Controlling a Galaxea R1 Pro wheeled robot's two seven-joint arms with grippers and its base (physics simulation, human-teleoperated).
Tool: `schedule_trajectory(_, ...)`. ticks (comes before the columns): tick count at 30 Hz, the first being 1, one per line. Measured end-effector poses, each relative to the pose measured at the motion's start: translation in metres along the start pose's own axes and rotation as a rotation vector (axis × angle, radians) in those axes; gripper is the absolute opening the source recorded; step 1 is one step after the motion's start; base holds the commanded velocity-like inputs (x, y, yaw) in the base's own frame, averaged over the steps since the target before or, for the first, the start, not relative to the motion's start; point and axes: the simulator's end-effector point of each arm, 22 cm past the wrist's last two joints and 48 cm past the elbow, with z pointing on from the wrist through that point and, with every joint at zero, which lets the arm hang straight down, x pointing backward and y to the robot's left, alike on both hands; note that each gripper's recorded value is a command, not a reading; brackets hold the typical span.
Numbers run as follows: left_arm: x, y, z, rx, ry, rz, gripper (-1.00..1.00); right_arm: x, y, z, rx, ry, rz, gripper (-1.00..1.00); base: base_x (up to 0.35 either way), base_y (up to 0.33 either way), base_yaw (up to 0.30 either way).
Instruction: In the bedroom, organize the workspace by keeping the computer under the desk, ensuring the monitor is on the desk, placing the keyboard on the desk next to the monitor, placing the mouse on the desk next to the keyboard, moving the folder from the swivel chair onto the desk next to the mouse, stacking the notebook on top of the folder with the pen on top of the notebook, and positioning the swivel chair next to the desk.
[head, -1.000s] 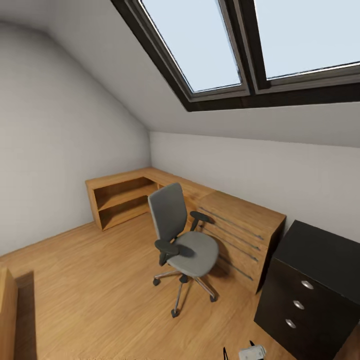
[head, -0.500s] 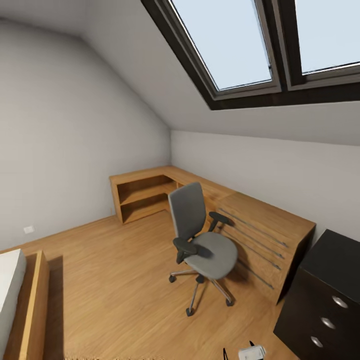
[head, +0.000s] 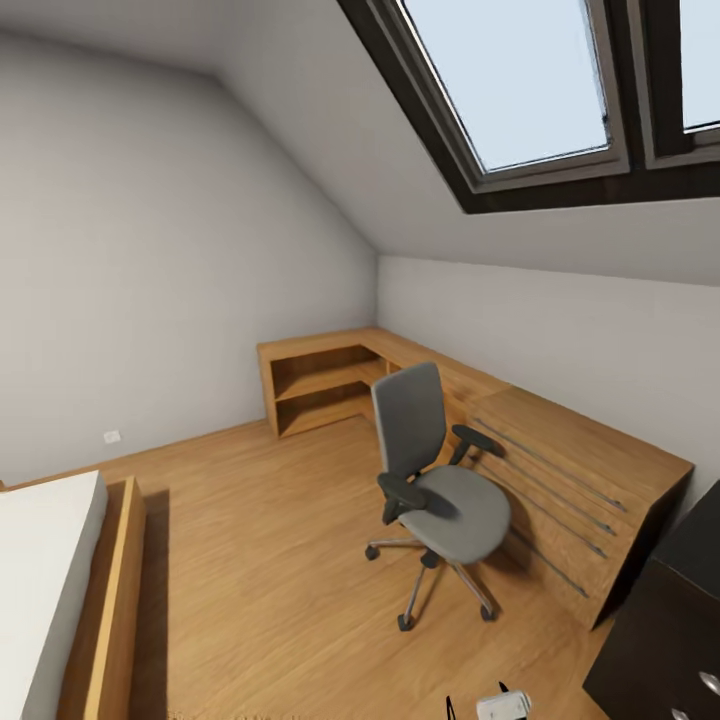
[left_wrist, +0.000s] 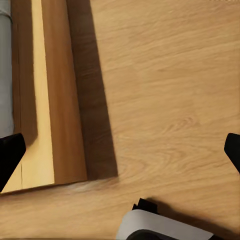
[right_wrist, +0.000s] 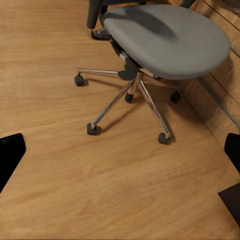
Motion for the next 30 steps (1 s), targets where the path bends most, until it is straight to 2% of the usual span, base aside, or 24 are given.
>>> schedule_trajectory(11,0.004,0.001,-0.001,0.0,0.008,0.007,1.0,0.006,0.002,-0.001,-0.006,0.012,-0.003,1.0,0.021,0.0,0.199)
schedule_trajectory(22,0.01,0.001,-0.002,-0.001,0.026,0.012,1.0,0.011,0.006,-0.001,-0.013,0.023,-0.003,1.0,0.227,-0.047,0.196)
schedule_trajectory(30,0.014,0.0,-0.002,0.0,0.036,0.017,1.0,0.015,0.008,-0.002,-0.017,0.032,-0.004,1.0,0.054,-0.015,0.187)
